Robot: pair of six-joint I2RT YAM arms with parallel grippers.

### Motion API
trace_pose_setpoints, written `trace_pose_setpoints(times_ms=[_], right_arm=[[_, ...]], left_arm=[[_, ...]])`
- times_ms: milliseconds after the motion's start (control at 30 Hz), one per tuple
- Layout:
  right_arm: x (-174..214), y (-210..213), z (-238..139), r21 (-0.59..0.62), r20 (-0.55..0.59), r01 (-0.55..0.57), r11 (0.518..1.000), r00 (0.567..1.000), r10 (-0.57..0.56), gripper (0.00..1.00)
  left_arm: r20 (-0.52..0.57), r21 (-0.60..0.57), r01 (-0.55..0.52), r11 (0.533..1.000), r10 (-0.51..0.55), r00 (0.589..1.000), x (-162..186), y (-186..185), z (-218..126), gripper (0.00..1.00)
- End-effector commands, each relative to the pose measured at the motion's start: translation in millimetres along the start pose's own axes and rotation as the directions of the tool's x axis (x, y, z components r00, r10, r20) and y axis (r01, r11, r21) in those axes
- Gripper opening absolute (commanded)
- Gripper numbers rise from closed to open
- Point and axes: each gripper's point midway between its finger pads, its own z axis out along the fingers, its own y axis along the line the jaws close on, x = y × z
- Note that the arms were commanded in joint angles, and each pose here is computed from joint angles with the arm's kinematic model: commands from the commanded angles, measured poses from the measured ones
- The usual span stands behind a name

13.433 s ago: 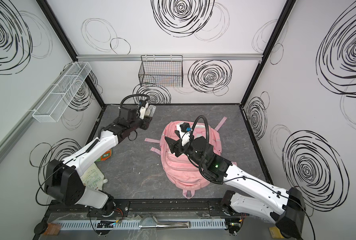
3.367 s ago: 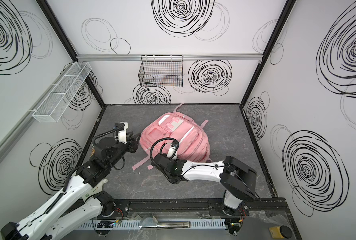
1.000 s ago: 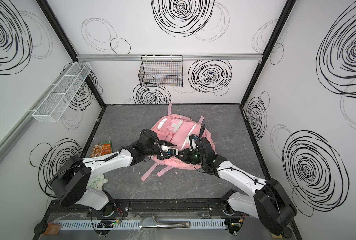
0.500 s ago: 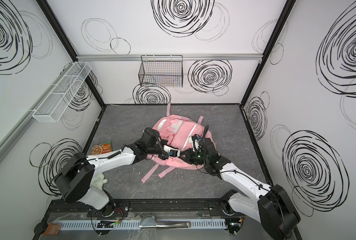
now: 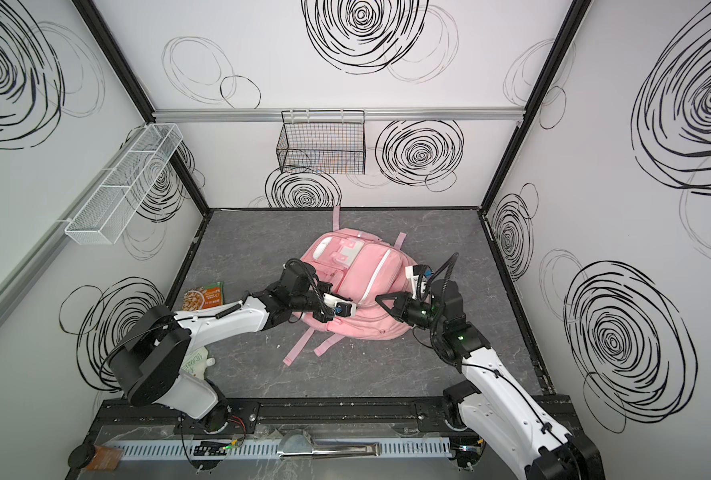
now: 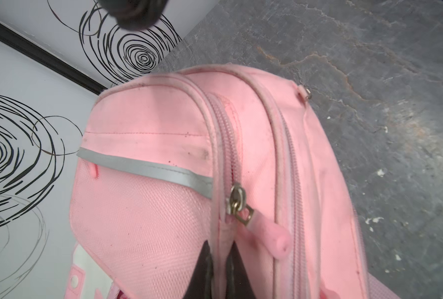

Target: Pack the student bag

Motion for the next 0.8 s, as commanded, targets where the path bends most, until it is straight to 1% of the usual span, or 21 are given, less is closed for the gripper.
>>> trace_pose_setpoints(times_ms=[0, 33, 67, 167, 267, 333, 400, 500, 600, 767], right_arm=[[7, -2, 5, 0.068, -0.048, 0.109, 0.992, 0.993, -0.106, 0.09], [9, -2, 8, 0.125, -0.067, 0.171, 0.977, 0.984, -0.163, 0.25], [13, -4, 12, 0.184, -0.086, 0.220, 0.958, 0.975, -0.207, 0.34], [20, -7, 22, 0.286, -0.081, 0.284, 0.915, 0.959, -0.272, 0.45], [24, -13, 28, 0.353, -0.023, 0.326, 0.877, 0.940, -0.340, 0.46], [26, -14, 31, 0.369, 0.031, 0.360, 0.857, 0.916, -0.399, 0.43], [27, -15, 32, 0.377, 0.094, 0.378, 0.845, 0.892, -0.441, 0.39], [27, -19, 33, 0.395, 0.159, 0.399, 0.828, 0.857, -0.489, 0.39], [27, -30, 37, 0.437, 0.171, 0.420, 0.795, 0.829, -0.532, 0.40], [27, -39, 47, 0.493, 0.156, 0.415, 0.765, 0.823, -0.547, 0.41]], left_arm=[[0.022, -0.065, 0.011, 0.998, -0.010, 1.000, -8, 20, -8, 0.00], [0.035, -0.065, 0.020, 0.998, -0.018, 0.999, -10, 20, -8, 0.00], [0.044, -0.066, 0.033, 0.997, -0.031, 0.999, -12, 21, -8, 0.00], [0.071, -0.048, 0.072, 0.996, -0.069, 0.995, -18, 22, -6, 0.00], [0.092, -0.038, 0.100, 0.994, -0.096, 0.991, -24, 25, -4, 0.00], [0.103, -0.027, 0.108, 0.994, -0.105, 0.989, -25, 23, -4, 0.00], [0.110, -0.016, 0.121, 0.993, -0.119, 0.987, -26, 22, -3, 0.00], [0.118, 0.014, 0.136, 0.991, -0.137, 0.984, -28, 20, -3, 0.00], [0.122, 0.044, 0.161, 0.986, -0.166, 0.979, -29, 18, -2, 0.00], [0.112, 0.092, 0.205, 0.974, -0.215, 0.970, -31, 16, 2, 0.00]])
